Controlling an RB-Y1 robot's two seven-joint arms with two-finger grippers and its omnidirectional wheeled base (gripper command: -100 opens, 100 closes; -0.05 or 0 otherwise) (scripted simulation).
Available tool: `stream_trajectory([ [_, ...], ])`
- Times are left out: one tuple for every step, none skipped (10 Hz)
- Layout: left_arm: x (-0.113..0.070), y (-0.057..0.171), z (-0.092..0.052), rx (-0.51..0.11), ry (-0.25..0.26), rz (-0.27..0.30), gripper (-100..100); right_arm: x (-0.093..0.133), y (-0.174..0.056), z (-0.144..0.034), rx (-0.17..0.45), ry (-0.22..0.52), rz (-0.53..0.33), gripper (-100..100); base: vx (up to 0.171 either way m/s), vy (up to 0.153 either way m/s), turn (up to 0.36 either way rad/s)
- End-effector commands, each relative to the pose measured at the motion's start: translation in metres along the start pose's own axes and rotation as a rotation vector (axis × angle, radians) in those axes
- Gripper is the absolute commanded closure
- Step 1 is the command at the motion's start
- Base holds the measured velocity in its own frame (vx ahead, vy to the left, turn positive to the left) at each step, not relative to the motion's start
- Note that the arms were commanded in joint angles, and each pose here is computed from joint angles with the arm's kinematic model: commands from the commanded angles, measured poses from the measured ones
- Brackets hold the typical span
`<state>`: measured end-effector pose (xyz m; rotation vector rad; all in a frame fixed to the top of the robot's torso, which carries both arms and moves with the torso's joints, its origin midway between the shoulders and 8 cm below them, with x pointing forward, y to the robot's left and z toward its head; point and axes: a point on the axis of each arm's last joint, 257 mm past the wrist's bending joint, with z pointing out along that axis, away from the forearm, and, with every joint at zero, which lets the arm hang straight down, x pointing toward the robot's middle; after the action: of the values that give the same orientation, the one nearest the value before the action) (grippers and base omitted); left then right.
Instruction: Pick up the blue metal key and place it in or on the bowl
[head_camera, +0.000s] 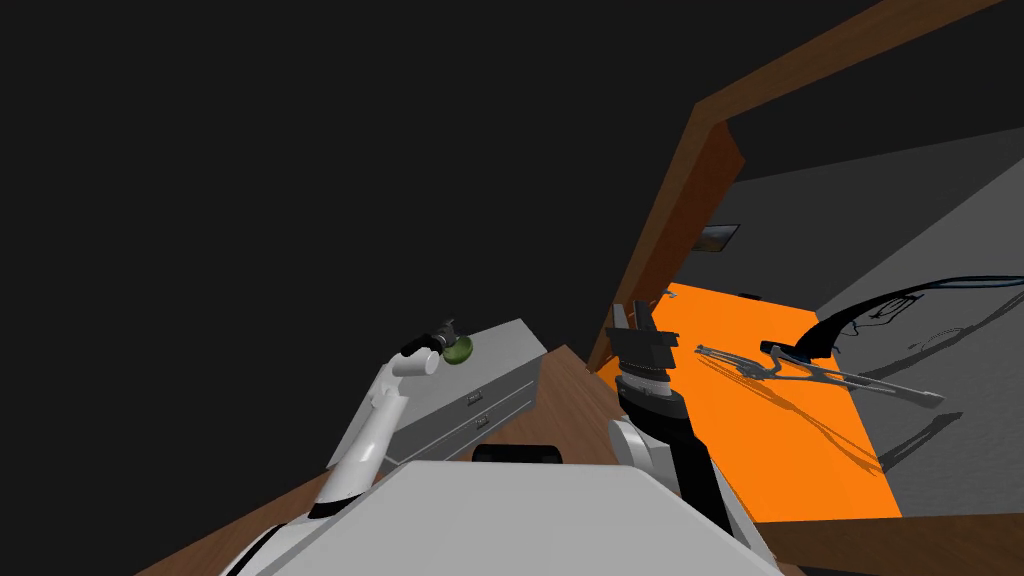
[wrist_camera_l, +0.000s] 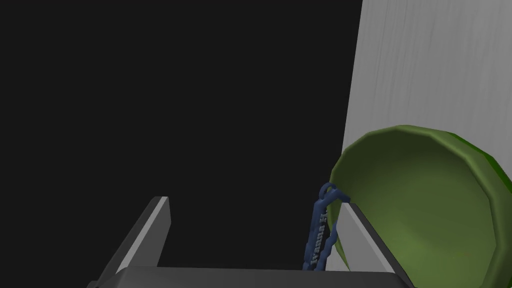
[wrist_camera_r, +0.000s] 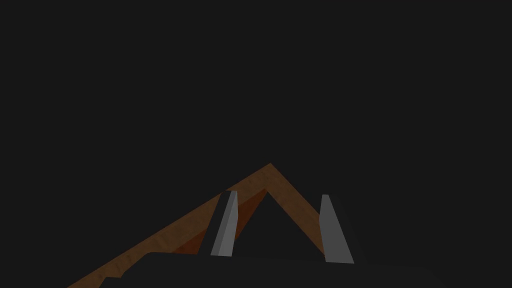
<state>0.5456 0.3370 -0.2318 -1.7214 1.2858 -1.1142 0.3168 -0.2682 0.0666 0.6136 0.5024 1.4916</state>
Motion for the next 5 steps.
stream_trajectory([
  [0.0000,0.0000,0.0000,0.000,0.000,0.000,0,0.0000,0.0000,0.0000,0.000,0.000,0.000,0,0.000,0.000,0.000],
  [0.0000,0.0000,0.0000,0.000,0.000,0.000,0,0.0000,0.0000,0.0000,0.000,0.000,0.000,0,0.000,0.000,0.000],
  [0.0000,0.0000,0.0000,0.000,0.000,0.000,0,0.0000,0.0000,0.0000,0.000,0.000,0.000,0,0.000,0.000,0.000],
  [0.0000,0.0000,0.0000,0.000,0.000,0.000,0,0.0000,0.0000,0.0000,0.000,0.000,0.000,0,0.000,0.000,0.000],
  [0.0000,0.0000,0.0000,0.000,0.000,0.000,0,0.0000,0.0000,0.0000,0.000,0.000,0.000,0,0.000,0.000,0.000],
])
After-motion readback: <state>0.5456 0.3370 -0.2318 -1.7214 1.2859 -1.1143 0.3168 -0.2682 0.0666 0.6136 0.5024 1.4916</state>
